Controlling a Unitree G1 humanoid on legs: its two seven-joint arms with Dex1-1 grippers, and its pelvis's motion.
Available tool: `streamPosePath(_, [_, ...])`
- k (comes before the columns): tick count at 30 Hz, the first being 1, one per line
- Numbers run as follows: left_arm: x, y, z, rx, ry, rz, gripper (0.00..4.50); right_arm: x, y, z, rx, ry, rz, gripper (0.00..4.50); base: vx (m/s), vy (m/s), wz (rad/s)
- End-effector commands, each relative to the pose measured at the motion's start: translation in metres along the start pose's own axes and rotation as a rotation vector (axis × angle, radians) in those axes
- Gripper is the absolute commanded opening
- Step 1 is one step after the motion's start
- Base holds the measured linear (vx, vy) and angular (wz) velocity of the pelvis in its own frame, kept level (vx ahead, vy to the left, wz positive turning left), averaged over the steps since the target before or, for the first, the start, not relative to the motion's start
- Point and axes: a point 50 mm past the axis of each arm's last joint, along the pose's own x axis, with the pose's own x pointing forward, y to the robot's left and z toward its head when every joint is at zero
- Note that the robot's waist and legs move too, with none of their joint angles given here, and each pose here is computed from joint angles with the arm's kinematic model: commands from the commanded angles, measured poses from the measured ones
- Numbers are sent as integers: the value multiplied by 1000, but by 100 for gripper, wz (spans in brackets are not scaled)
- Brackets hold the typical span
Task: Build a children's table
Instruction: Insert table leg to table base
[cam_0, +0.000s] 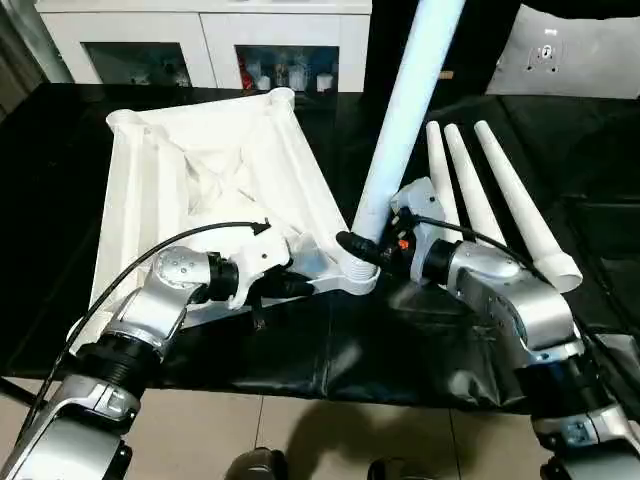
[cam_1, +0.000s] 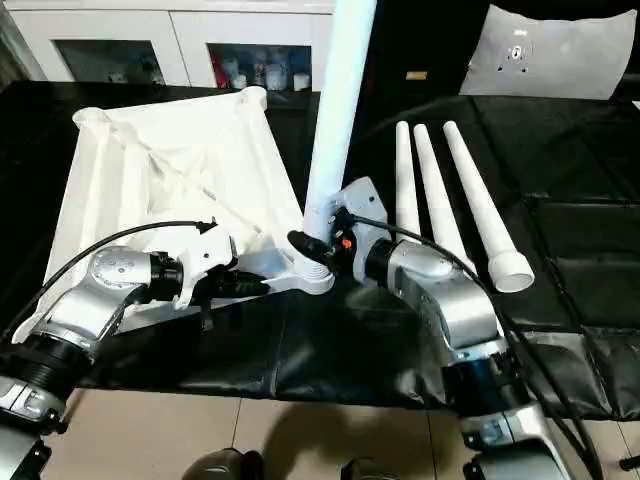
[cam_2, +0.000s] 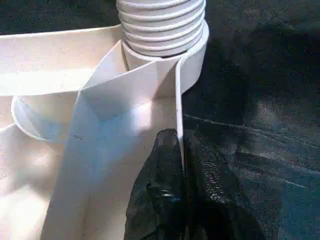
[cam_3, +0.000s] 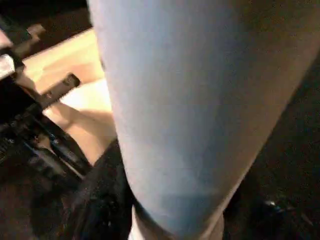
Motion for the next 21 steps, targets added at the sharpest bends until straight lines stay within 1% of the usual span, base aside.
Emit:
streamPosePath(1, [-1,-7,-9,2,42,-45,0,-3,-6,-10,27,65,-9,190,0,0,0])
streamPosePath(4, [-3,-7,-9,4,44,-49,0,-5,-7,-9,33,69,5,190,0,0,0])
streamPosePath(9, [-3,-8,-10,21,53,-51,0,-4,-5,-8,30,69,37,190,0,0,0])
streamPosePath(12, [-1,-11,-8,35,47,-75,0,1,-1,-8,37,83,69,190,0,0,0])
streamPosePath(16, [0,-14,-6,71,76,-91,0,5,0,-13,48,109,90,190,0,0,0])
streamPosePath(21, [1,-12,-4,73,66,-72,0,5,-3,-18,71,114,76,190,0,0,0])
